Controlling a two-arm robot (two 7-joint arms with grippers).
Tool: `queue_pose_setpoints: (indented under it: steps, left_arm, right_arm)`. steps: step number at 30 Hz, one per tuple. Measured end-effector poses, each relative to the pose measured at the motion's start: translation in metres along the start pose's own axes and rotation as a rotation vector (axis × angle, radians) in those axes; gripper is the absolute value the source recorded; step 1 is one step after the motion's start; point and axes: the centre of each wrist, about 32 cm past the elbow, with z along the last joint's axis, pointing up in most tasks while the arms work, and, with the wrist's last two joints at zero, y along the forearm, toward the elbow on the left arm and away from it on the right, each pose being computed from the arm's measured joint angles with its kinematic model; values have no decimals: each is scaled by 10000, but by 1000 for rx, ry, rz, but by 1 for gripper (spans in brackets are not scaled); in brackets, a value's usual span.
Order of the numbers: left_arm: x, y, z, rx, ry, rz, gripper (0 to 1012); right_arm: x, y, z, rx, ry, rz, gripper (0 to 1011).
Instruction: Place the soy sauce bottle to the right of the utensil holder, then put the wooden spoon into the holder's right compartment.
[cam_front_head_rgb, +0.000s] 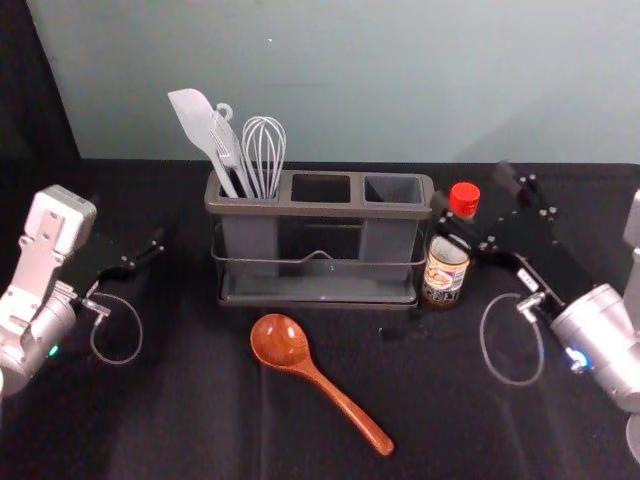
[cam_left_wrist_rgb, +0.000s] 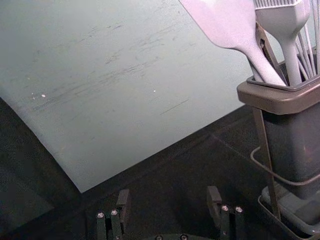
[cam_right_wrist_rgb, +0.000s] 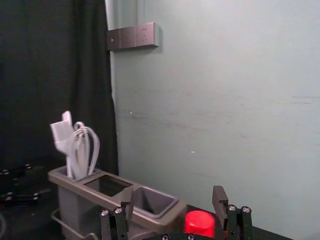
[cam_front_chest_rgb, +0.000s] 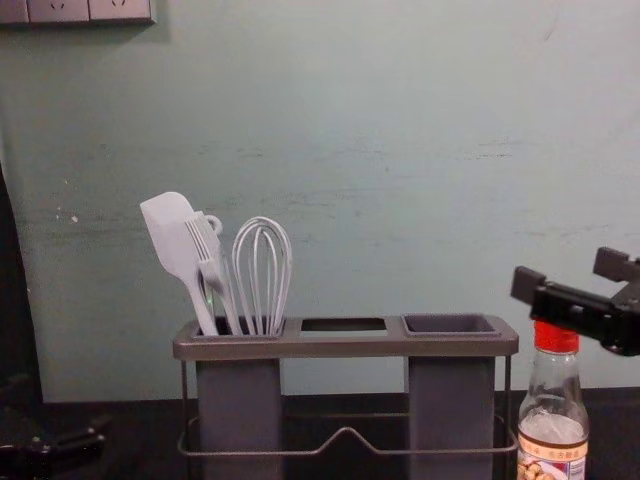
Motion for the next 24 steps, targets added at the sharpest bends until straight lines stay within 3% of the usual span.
queue_pose_setpoints:
  steps: [10, 14, 24]
  left_arm:
    - [0, 0, 0, 0, 0, 0, 1000]
    - [0, 0, 0, 0, 0, 0, 1000]
    - [0, 0, 0, 0, 0, 0, 1000]
  right_arm:
    - [-287, 43, -38, -8, -6, 78, 1002]
    - [-463, 95, -92, -24, -7, 125, 1002]
    - [-784, 187, -340, -107, 12, 212, 1003]
